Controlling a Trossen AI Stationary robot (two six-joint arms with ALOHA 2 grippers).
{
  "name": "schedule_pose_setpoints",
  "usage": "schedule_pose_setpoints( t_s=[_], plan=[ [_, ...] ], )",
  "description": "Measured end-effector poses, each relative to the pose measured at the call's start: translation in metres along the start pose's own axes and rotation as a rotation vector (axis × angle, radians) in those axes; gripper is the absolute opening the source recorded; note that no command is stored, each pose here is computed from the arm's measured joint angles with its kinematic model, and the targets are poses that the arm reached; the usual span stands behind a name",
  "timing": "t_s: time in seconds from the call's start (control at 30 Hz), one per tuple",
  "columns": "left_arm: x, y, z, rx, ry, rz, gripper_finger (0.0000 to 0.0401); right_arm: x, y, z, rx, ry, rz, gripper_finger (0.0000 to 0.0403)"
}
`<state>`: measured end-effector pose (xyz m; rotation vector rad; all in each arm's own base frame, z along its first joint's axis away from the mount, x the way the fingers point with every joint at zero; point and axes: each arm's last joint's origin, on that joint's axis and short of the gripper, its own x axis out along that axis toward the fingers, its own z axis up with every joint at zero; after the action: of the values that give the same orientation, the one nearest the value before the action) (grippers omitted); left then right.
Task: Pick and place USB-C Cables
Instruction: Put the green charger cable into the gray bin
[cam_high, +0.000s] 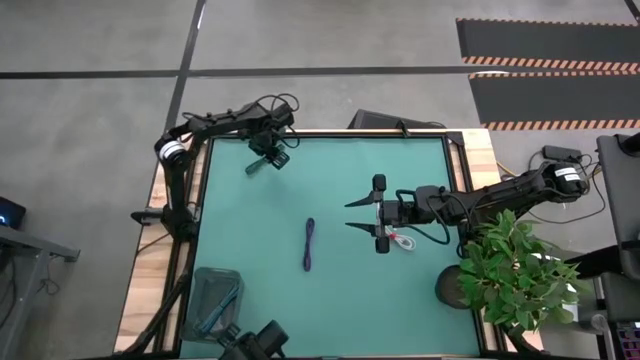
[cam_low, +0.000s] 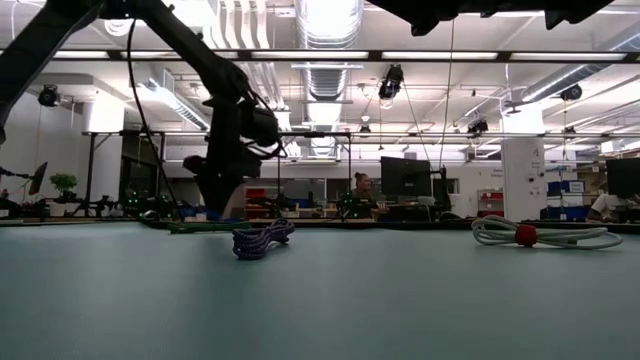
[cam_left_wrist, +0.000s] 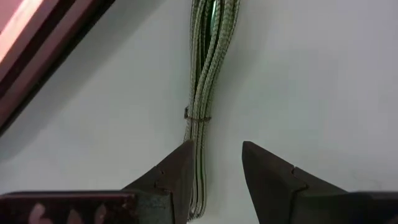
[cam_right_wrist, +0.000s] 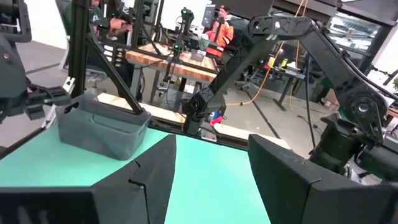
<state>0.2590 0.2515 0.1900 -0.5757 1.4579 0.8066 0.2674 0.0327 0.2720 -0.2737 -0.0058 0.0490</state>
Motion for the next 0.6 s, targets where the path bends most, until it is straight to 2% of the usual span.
schedule_pose_setpoints(
  t_s=[0.6],
  plan=[
    [0.016,0.0,0.005,0.011,0.008,0.082,0.0121,0.0,0.0,-0.001,0.0,0.008,0.002,0.0192]
  ],
)
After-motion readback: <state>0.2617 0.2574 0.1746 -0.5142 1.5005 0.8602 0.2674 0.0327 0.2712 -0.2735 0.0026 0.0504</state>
